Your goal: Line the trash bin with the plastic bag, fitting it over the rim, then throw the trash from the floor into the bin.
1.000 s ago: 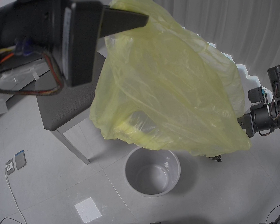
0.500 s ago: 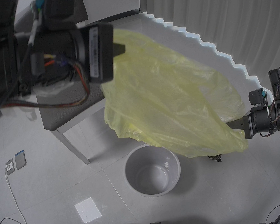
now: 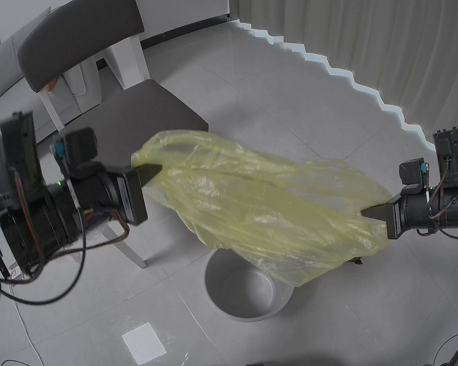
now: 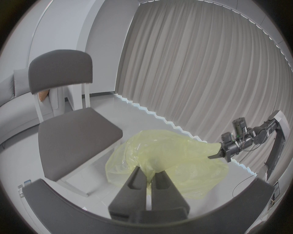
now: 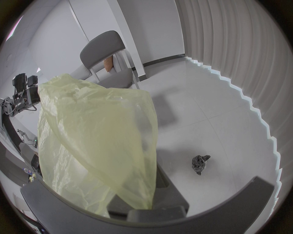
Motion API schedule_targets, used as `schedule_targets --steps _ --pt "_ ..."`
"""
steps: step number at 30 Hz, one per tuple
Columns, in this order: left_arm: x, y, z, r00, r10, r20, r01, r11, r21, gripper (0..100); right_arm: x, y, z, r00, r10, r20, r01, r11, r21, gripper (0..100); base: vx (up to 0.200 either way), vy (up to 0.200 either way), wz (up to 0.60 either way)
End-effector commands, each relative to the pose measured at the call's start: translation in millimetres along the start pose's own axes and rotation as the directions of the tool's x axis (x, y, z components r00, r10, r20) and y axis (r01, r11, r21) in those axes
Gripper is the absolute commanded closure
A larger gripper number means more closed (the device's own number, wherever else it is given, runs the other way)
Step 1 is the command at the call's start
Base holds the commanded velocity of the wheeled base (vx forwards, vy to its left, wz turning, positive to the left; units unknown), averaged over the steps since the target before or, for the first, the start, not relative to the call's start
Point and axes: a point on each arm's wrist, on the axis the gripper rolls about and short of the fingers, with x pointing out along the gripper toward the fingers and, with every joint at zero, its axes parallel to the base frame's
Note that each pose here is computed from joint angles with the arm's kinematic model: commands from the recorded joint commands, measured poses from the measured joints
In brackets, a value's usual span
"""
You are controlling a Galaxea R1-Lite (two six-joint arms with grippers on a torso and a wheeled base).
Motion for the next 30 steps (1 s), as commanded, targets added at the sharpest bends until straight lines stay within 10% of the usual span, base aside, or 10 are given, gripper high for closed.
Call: schedule_targets --steps 1,30 --pt "17.0 17.6 -45.9 0.990 0.040 -0.132 -0.044 0.999 -0.024 100 20.3 2.2 -22.6 0.997 -0.011 -0.077 0.012 1.000 0.004 100 0.000 0.000 0.00" --pt "111.9 21.4 -171.7 0.964 0.014 -0.265 -0.086 0.962 -0.260 100 139.7 -15.1 -80.0 0.978 0.008 -0.208 -0.002 1.000 0.027 100 0.000 0.000 0.00"
